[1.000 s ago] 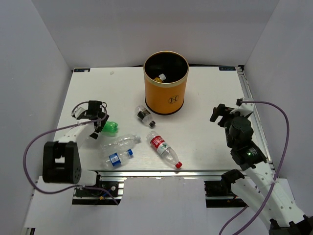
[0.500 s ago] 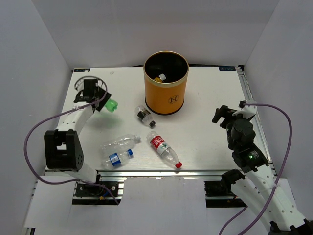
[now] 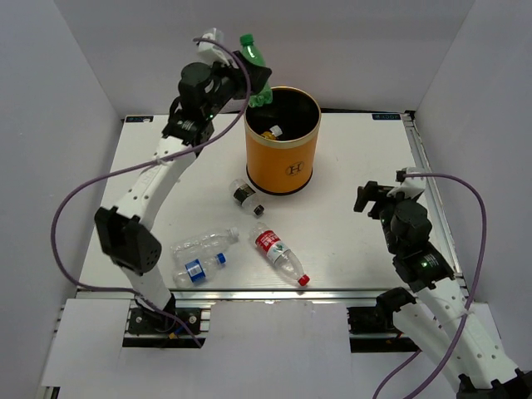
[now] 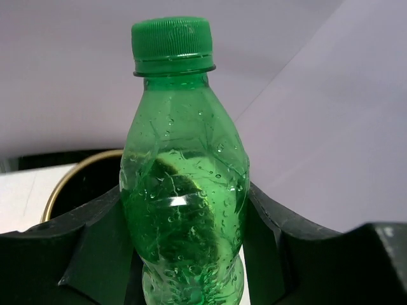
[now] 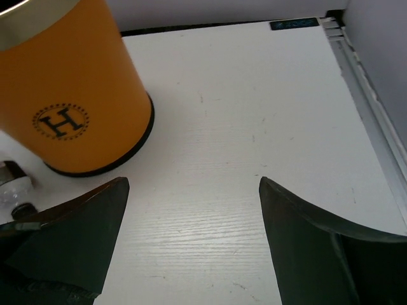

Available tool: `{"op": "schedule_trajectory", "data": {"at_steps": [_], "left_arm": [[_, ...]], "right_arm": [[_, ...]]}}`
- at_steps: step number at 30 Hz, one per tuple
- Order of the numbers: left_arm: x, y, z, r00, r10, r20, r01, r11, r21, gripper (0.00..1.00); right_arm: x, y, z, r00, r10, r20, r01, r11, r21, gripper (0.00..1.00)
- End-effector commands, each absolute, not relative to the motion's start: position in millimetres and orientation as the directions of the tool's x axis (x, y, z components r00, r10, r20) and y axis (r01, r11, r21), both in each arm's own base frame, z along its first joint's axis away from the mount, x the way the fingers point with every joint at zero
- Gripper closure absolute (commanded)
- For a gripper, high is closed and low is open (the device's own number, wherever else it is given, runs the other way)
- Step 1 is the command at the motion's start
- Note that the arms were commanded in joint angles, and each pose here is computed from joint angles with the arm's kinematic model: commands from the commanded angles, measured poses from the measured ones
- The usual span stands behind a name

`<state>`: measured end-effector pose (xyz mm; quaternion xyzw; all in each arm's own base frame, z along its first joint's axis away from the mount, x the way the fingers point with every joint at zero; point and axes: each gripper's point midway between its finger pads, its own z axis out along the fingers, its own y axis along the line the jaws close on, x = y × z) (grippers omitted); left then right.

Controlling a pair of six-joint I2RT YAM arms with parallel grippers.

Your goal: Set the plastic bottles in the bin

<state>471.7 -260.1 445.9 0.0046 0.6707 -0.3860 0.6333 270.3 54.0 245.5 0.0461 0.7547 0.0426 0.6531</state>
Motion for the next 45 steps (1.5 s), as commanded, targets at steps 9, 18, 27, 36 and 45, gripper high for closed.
{"op": "schedule_trajectory", "data": {"at_steps": [9,18,27,36,45], "left_arm": [[504.2,-310.0,431.4,-0.208,-0.342,-0.917,0.516,0.758,-0.399,0.02],[462.3,-250.9,463.2,-0.104,-0.353,-0.930,0.392,0.844,-0.365,0.02],[348.1,-104.3,342.0,-0.039,-0.457,-0.889,-0.068,0.889,-0.454,0.02],[289.6,-72.6,213.7,-0.298,-0.582,-0.757,-0.401,0.796,-0.454,0.02],[269.9,-56.7,177.0,-0.319,-0.620,-0.717,-0.536,0.742,-0.403,0.02]], "right_arm": [[253.6,159.0,235.9,-0.210,-0.042,-0.977,-0.580,0.810,0.090,0.11],[220.2,228.2,194.1,-0.360,-0.142,-0.922,-0.803,0.549,0.230,0.11],[209.5,303.8,157.3,-0.362,-0.344,-0.867,-0.860,0.483,0.167,0.11],[199.8,346.4,71.1,-0.455,-0.590,-0.667,-0.857,0.493,0.149,0.11],[201.1,344.0,66.2,-0.516,-0.594,-0.617,-0.814,0.563,0.139,0.17]]}}
